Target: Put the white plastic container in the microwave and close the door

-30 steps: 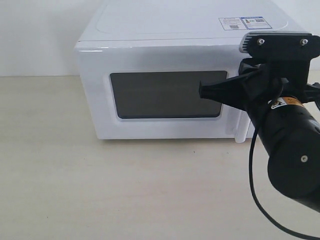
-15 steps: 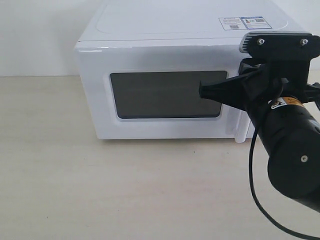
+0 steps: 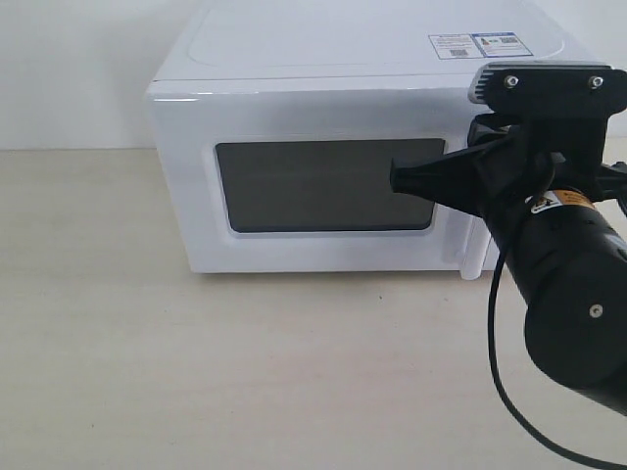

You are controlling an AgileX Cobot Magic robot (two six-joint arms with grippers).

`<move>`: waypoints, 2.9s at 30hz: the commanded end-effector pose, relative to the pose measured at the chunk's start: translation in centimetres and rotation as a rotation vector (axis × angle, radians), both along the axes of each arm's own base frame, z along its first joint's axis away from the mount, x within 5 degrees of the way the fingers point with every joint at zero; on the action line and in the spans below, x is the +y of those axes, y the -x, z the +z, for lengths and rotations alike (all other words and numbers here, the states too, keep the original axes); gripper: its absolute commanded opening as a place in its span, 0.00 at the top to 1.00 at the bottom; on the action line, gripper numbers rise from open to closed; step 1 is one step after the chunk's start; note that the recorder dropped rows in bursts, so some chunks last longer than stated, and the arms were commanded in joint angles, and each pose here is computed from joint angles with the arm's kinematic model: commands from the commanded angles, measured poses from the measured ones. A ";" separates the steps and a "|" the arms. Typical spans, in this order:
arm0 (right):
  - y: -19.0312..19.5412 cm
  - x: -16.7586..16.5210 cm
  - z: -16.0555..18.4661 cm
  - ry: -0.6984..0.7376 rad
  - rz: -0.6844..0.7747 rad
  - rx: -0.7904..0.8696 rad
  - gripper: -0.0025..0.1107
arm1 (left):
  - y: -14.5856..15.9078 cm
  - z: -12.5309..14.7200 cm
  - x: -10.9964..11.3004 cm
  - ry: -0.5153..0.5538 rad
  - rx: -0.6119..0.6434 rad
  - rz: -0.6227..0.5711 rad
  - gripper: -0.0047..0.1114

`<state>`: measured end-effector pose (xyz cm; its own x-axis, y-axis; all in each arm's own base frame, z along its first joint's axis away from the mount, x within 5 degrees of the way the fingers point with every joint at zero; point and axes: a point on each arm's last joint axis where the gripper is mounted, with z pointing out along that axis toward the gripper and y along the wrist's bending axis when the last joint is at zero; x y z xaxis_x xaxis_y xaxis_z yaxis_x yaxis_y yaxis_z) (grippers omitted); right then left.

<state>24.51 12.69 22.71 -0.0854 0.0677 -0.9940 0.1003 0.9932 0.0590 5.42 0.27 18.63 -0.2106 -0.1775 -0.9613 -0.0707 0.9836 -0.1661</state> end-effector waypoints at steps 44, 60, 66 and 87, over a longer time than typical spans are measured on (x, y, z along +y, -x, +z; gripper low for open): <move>18.4 -13.7 7.1 -0.325 0.091 -0.324 0.98 | 0.0 -0.1 -0.1 0.011 -0.003 -0.008 0.93; 20.9 -12.7 6.6 -0.276 0.238 -0.417 0.98 | 0.0 -0.1 -0.1 0.011 -0.003 -0.008 0.93; 20.1 -12.7 4.3 -0.250 0.213 -0.355 0.98 | 0.0 -0.1 -0.1 0.011 -0.003 -0.008 0.93; 19.1 -11.4 -3.7 0.114 0.335 0.064 0.98 | 0.0 -0.1 -0.1 0.011 -0.003 -0.008 0.93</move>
